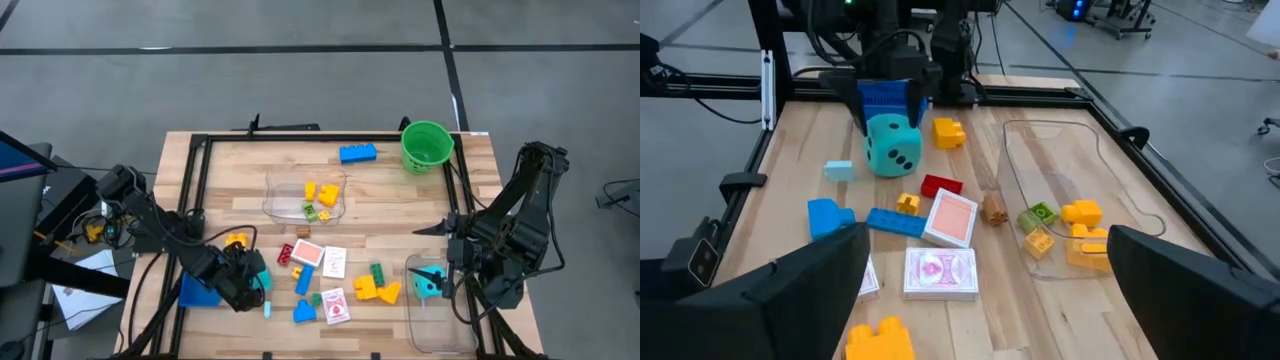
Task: Pick & Place Toys
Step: Put the blue die into the bottom transparent bin
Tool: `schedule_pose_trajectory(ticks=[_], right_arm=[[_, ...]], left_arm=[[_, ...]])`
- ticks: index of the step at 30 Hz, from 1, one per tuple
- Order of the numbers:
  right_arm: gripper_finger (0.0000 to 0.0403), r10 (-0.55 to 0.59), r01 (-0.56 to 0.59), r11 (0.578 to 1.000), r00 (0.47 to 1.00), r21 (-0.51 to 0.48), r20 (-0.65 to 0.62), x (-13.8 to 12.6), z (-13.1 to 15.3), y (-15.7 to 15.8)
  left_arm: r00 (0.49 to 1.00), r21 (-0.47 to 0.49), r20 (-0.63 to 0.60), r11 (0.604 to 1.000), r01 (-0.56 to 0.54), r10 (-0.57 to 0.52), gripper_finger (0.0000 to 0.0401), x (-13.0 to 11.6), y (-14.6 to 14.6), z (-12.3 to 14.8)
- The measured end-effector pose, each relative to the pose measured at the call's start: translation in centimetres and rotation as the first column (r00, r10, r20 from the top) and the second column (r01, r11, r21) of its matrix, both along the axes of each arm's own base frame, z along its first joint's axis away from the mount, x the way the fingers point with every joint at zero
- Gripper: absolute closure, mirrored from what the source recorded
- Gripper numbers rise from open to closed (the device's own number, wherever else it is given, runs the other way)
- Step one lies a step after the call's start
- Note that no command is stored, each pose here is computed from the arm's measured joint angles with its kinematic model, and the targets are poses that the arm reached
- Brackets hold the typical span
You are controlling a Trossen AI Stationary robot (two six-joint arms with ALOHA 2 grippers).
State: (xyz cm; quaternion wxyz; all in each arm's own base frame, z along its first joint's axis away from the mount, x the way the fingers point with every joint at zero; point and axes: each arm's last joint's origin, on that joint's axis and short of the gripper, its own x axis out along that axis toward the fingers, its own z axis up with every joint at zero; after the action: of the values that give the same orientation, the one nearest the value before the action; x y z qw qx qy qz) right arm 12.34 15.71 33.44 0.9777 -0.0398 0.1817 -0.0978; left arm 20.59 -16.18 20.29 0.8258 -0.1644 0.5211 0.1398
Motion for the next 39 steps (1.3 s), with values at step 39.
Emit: schedule_pose_trajectory(ticks=[39], right_arm=[[0.0003, 0.004, -0.004, 1.000, 1.000, 0.002, 0.000, -0.1, 0.0, 0.1]], left_arm=[[0.997, -0.015, -0.081, 1.000, 0.007, -0.009, 0.0001, 0.3, -0.3, -1.2]])
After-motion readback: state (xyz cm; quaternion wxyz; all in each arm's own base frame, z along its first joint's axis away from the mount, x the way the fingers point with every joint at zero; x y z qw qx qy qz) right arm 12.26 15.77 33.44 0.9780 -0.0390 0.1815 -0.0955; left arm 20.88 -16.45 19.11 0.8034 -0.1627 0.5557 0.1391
